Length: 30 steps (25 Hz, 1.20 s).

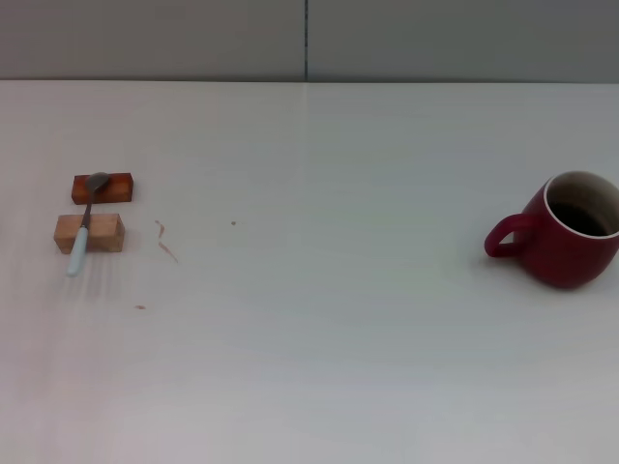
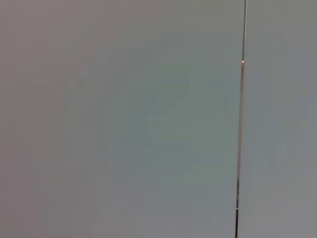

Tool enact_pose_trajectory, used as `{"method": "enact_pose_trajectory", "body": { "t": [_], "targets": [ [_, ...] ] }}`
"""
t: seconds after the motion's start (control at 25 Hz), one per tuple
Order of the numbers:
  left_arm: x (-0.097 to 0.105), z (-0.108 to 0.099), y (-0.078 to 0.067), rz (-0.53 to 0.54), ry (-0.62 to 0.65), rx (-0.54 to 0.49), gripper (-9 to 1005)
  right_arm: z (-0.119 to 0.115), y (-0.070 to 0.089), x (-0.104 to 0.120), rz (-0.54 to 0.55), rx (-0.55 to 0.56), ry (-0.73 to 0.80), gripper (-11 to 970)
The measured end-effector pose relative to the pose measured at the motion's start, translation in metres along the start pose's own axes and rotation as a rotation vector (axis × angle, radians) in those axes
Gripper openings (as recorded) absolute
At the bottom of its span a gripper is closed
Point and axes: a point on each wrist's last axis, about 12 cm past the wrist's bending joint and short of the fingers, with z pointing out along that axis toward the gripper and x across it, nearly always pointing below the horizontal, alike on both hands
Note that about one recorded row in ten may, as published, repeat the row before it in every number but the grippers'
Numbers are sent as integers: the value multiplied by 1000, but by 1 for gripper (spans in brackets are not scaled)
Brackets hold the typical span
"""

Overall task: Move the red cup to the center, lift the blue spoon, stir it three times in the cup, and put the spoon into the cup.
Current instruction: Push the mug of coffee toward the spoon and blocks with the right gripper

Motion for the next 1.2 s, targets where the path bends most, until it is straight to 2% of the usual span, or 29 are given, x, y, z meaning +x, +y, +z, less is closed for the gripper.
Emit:
{"method": "enact_pose_trajectory", "body": {
  "t": [0.68,1.2],
  "targets": [
    [0,0,-2,-6,-7,-2,841,-2,-4,1,-9,6,8,819],
    [-1,-2,-2,-7,-14,-1,840,-7,-14,2,-47,15,23,716]
  ]
}}
